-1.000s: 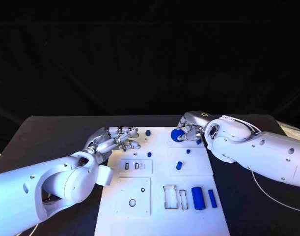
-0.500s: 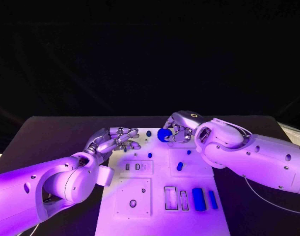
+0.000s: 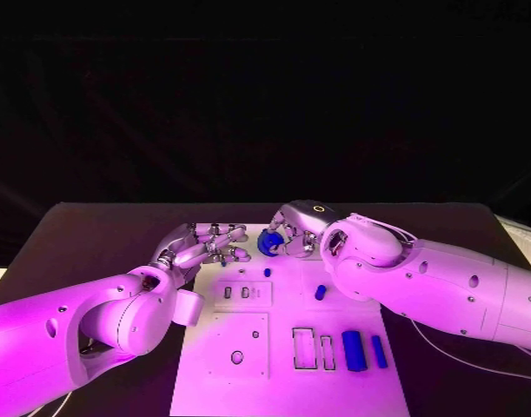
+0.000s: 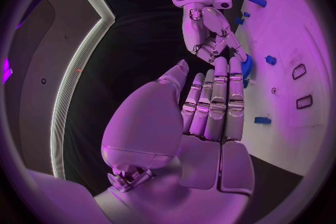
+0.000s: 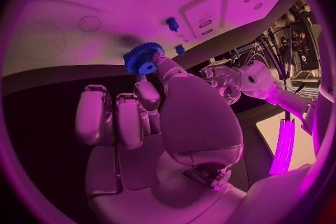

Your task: Assemble the parts on the task board

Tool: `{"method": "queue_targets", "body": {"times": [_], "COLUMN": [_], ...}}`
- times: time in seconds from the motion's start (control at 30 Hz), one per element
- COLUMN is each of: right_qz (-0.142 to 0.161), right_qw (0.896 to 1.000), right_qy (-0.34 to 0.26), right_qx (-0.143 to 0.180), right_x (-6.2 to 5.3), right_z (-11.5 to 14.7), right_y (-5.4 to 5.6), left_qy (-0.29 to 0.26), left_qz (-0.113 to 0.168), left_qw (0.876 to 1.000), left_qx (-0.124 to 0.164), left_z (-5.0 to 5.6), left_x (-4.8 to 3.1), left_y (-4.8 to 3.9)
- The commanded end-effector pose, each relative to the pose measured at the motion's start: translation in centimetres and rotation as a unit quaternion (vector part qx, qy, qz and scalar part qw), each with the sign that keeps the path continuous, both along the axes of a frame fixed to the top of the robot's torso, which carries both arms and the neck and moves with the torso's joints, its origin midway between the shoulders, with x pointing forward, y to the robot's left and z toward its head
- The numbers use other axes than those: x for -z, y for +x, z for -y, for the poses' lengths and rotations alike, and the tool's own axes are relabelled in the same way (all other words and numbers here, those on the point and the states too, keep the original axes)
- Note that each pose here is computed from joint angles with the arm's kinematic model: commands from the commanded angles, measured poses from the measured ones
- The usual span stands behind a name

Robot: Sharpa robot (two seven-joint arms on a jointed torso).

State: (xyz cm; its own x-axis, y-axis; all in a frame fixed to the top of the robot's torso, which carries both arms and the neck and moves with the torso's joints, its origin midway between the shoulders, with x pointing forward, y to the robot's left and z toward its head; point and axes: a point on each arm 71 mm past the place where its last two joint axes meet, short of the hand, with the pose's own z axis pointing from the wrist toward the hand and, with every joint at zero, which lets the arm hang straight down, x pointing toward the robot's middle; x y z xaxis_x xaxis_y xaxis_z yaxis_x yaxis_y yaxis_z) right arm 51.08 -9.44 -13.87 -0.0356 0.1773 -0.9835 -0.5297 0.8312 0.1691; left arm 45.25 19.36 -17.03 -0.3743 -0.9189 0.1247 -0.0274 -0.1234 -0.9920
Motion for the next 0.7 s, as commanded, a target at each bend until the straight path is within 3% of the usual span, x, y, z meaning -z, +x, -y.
{"method": "queue_targets", "body": {"times": [0.03,0.7], "right_qz": [0.003,0.001], "right_qw": [1.000,1.000], "right_qy": [-0.009,-0.013], "right_qx": [-0.004,-0.006], "right_x": [0.3,1.1], "right_z": [-0.4,-1.8], "right_y": [0.1,0.8], "left_qy": [-0.007,-0.007], "left_qz": [0.002,0.001], "left_qw": [1.000,1.000], "left_qx": [0.009,0.011], "left_z": [0.2,0.4], "left_x": [-0.10,-0.11], "left_y": [-0.05,-0.07]}}
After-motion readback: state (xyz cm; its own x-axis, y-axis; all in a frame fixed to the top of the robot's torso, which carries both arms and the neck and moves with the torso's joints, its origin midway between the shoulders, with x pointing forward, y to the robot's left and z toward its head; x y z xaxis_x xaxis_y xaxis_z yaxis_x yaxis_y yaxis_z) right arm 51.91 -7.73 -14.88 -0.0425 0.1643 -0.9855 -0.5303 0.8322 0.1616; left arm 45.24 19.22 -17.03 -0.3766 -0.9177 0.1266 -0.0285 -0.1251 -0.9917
